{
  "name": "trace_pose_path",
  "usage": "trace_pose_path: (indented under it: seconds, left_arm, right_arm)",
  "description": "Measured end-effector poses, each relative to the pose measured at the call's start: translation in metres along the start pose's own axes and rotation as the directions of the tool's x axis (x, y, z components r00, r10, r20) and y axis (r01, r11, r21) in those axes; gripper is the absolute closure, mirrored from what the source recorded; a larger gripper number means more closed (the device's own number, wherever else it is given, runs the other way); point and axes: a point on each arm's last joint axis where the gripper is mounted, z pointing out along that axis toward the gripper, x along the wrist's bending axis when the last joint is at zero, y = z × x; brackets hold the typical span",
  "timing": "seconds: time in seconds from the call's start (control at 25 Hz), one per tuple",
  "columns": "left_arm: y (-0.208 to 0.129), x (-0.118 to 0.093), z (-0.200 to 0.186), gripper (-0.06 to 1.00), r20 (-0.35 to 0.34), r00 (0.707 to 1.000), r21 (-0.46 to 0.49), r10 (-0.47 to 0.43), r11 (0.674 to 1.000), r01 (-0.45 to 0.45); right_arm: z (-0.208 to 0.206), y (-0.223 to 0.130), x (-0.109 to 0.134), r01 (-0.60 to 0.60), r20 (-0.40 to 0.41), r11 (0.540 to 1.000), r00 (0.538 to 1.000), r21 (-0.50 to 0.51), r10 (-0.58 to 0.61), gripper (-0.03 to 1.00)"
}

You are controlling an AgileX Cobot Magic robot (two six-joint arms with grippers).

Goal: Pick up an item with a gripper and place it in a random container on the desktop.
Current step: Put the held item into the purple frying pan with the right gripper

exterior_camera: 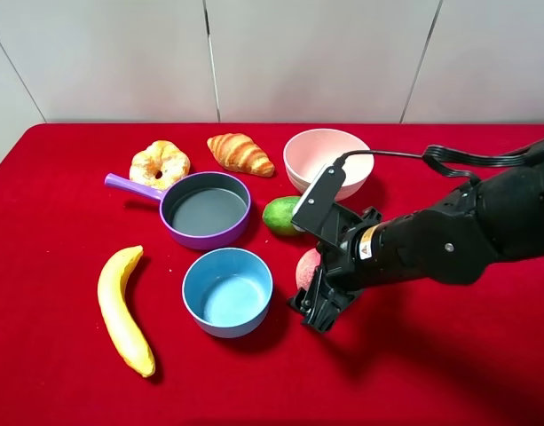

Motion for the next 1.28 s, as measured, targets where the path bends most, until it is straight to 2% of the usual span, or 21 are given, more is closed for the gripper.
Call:
trace_pose_path:
  seconds: [0.08,0.24,1.28]
  left_arm:
    - [0.0,0.0,0.0,-0.04,0.0,1.0,0.0,0.0,1.0,0.0]
    - [0.0,0.0,0.0,-0.04,0.0,1.0,0.0,0.0,1.0,0.0]
    - [0.0,0.0,0.0,-0.04,0.0,1.0,0.0,0.0,1.0,0.0]
  right_arm:
    - [0.0,0.0,0.0,0.0,0.0,1.0,1.0,0.0,0.0,0.29]
    - [0.0,0.0001,-0.0001,-0.001,0.001,1.0,1.0,-0.002,0.001,0.44]
    - [0.0,-0.001,0.0006,-0.001,-0.007,1.0,1.0,0.015,0.001,0.44]
